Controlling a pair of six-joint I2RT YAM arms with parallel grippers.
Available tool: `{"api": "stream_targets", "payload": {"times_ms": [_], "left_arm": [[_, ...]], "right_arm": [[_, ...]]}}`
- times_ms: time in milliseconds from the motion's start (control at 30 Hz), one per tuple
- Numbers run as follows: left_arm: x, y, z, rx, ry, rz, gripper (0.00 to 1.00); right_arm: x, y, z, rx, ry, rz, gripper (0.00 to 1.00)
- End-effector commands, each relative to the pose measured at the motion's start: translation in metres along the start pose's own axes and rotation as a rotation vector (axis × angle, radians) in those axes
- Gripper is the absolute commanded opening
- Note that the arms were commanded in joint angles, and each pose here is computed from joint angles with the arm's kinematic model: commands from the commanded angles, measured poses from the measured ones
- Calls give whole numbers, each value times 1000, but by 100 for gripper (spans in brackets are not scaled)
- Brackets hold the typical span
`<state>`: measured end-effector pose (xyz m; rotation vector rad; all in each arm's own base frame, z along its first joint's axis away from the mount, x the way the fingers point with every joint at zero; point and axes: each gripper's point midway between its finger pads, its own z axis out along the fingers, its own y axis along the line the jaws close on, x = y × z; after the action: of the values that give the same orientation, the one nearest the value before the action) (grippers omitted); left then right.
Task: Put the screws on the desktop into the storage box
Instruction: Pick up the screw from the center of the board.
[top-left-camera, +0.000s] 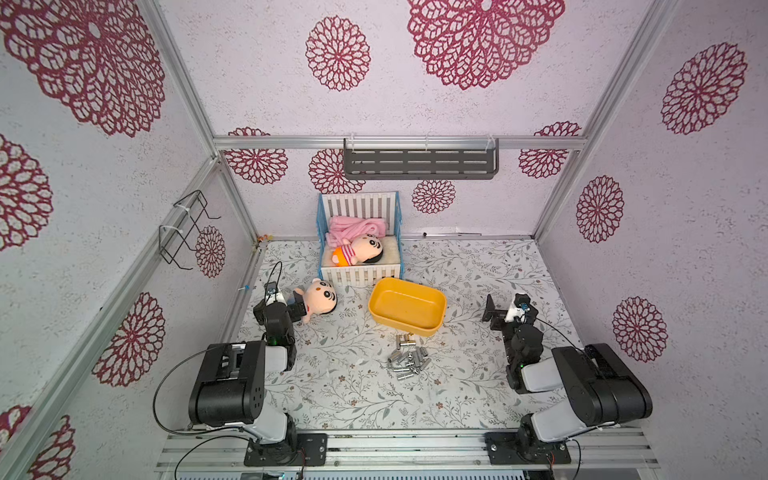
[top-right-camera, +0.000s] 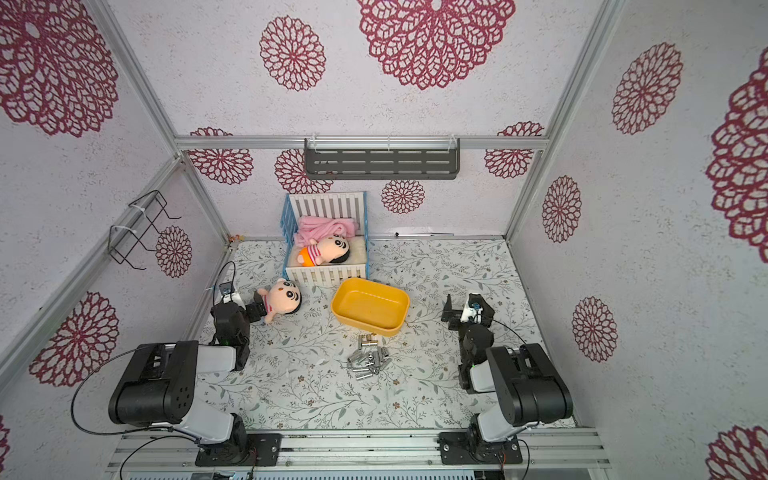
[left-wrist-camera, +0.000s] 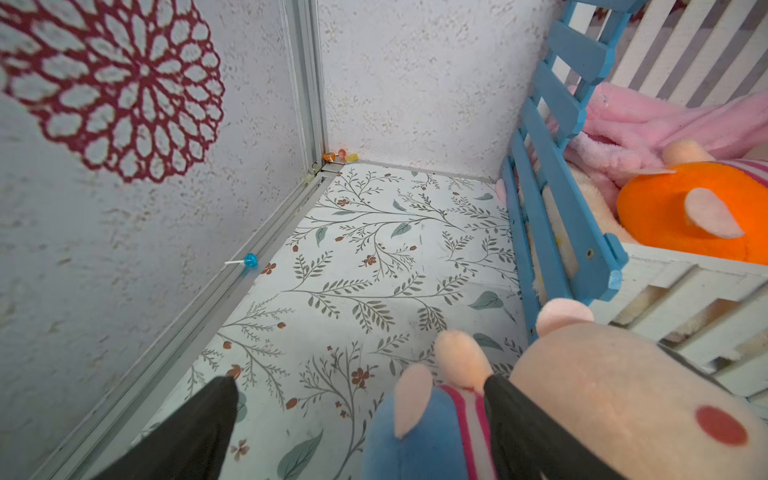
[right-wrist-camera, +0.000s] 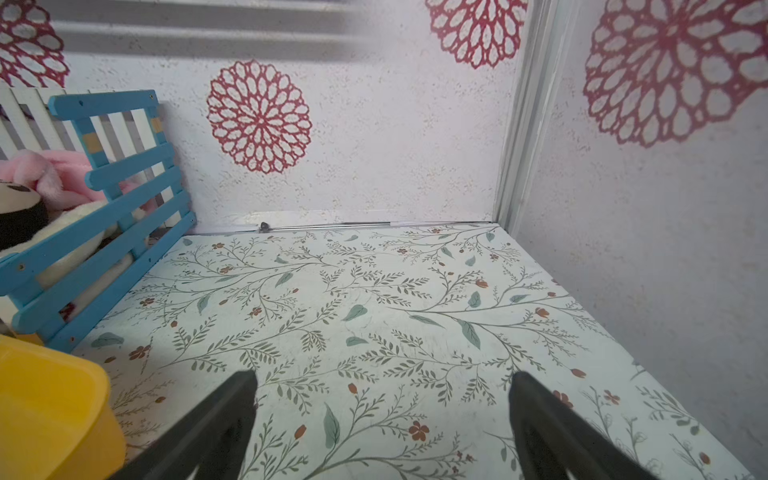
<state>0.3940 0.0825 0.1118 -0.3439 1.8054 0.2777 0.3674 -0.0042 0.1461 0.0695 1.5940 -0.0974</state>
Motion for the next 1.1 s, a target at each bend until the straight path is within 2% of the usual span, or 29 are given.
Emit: {"api": "stream_targets", "payload": {"times_ms": [0,300,400,467,633,733,867,933,1000,1067], "left_arm": [[-12,1,2,7,-28,-21,97],[-12,0,2,11,-29,-24,97],[-11,-18,-2,112,-26,19,97],[-15,-19,-5,117,-39,22,97],[-43,-12,-23,29,-33,16,97],[-68,-1,-33,-36,-16,-128,97],[-94,-10,-50,37,-19,-337,97],[-91,-3,-55,8,6,-490,97],[-81,4,-60,-36,30,-585,97],[-68,14,-63,-92,49,-672,97]], "right_arm": [[-13,1,4,-7,-41,17,99],[-13,1,4,-8,-40,17,99],[-12,1,4,-8,-39,16,99],[-14,2,2,-16,-49,13,99],[-35,-5,-14,9,-92,37,99],[-53,-15,-24,54,-102,120,99],[-70,-22,-33,80,-55,263,99],[-68,-32,-37,134,-32,343,99],[-55,-50,-45,241,-12,449,99],[-55,-57,-51,267,-40,467,99]]}}
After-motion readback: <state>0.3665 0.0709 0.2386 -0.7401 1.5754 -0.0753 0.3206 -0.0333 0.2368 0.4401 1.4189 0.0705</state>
